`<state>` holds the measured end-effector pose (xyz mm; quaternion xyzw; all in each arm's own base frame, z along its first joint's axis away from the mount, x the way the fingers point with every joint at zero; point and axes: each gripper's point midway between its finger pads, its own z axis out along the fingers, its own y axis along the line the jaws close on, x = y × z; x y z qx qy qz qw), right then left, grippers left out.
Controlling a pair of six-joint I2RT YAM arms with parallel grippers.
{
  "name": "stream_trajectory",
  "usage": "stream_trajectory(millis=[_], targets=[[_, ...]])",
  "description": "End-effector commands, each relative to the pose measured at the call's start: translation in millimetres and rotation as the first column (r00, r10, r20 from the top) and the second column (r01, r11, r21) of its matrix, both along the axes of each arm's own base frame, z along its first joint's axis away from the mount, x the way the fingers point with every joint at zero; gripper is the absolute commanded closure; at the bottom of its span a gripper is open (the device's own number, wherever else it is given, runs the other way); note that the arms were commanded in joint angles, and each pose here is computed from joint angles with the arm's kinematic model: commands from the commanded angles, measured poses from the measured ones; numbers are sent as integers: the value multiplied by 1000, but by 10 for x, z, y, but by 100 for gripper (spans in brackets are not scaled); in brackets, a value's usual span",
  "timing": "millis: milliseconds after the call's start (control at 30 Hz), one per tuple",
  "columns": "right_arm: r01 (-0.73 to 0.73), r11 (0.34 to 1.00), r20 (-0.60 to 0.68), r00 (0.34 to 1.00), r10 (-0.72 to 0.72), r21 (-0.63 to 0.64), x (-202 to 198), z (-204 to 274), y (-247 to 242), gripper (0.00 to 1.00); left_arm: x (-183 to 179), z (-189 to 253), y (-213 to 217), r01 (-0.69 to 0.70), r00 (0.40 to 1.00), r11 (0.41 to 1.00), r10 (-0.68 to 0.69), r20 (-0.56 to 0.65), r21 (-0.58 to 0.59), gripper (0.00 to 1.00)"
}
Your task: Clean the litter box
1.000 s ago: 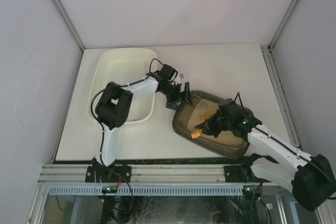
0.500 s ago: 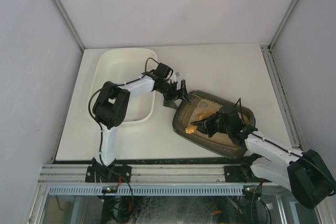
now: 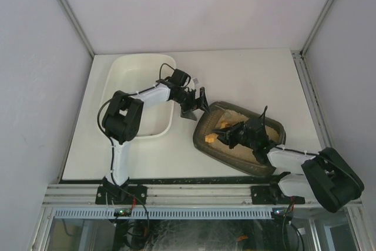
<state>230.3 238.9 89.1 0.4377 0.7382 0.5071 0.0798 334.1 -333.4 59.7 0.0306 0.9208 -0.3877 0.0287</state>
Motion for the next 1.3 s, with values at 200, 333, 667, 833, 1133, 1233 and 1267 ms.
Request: stream_trajectory(millis=[200, 333, 667, 833, 1133, 1233, 1267], targets=[[-89, 992, 289, 955, 60, 90, 241, 457, 177, 100, 95, 203, 121, -27, 996, 1000, 28, 87, -9, 0], [-114, 992, 376, 922, 88, 47, 135, 470, 86, 100, 100, 227, 126, -25, 995, 1000, 25, 99, -9, 0], [-111, 991, 433, 891, 135, -80, -221, 517, -298, 100, 215, 238, 234, -59, 991, 998, 59, 119, -7, 0], [-93, 993, 362, 925, 113, -71, -455, 408, -474, 100, 209, 211, 243, -59, 991, 998, 59, 119, -3, 0], [-132, 990, 219, 965, 141, -57, -790, 255, -526, 100, 215, 200, 257, -61, 990, 998, 60, 125, 2, 0], [-184, 980, 187, 963, 195, -74, -897, 247, -510, 100, 216, 208, 267, -59, 989, 998, 57, 139, 9, 0], [-206, 975, 172, 961, 217, -79, -941, 238, -503, 100, 223, 214, 277, -58, 987, 998, 56, 148, 14, 0]])
